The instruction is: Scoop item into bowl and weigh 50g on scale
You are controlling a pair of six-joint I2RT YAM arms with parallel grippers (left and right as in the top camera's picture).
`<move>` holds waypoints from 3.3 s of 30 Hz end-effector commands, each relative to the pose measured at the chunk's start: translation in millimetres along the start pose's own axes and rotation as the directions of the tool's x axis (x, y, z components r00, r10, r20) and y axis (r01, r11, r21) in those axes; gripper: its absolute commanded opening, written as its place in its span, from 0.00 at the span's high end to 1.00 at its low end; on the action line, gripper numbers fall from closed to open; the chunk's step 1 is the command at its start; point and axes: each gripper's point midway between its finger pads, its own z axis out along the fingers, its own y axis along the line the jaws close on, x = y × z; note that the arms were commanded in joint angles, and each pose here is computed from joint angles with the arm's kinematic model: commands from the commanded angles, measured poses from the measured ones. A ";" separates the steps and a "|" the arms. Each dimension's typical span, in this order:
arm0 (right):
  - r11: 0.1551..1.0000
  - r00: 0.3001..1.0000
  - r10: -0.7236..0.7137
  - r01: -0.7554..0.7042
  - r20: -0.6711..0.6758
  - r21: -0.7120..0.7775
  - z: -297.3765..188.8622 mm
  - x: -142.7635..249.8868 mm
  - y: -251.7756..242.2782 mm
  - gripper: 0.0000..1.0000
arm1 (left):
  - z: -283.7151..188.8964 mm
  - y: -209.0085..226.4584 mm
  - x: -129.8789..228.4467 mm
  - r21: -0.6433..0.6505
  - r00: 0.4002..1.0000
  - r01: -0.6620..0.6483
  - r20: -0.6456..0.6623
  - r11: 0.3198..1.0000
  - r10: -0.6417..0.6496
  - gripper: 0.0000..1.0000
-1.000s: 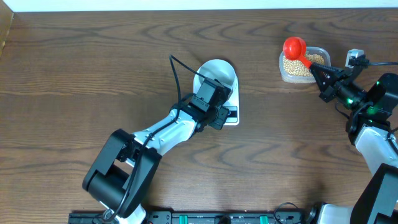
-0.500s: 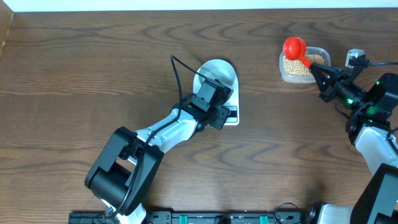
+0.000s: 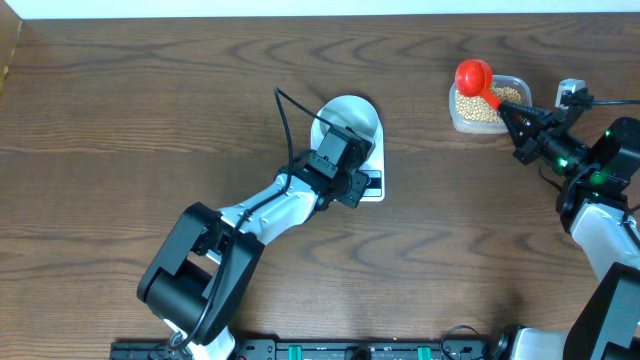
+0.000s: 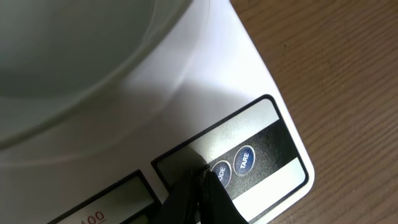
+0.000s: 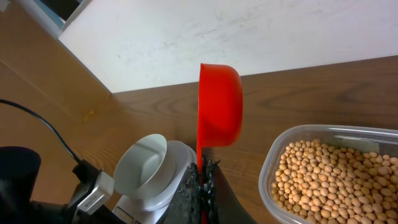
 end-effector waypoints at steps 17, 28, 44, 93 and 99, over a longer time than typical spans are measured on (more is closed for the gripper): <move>1.000 1.000 0.020 -0.020 -0.007 0.000 1.2 5.3 -0.9 0.99 | 12.7 1.0 25.5 0.008 0.995 0.035 -0.091 0.999 -0.034 0.93; 1.000 1.000 0.019 -0.019 -0.007 0.000 1.2 5.3 -0.9 0.99 | 12.2 1.5 29.9 0.004 0.993 0.045 -0.109 0.999 -0.044 0.93; 1.000 1.000 0.018 -0.018 -0.007 0.000 1.2 5.2 -0.9 0.99 | -56.7 -14.7 -16.7 0.029 0.998 0.016 0.055 0.999 -0.018 0.93; 0.999 1.000 0.009 -0.009 0.008 0.036 1.2 2.0 -6.8 0.99 | -183.4 51.7 16.4 0.050 0.936 -0.347 0.077 0.937 0.343 0.02; 0.999 1.000 0.010 -0.010 0.009 0.040 1.2 1.8 -7.6 0.99 | -168.9 48.4 20.5 0.104 0.890 -0.456 0.073 0.884 0.450 0.02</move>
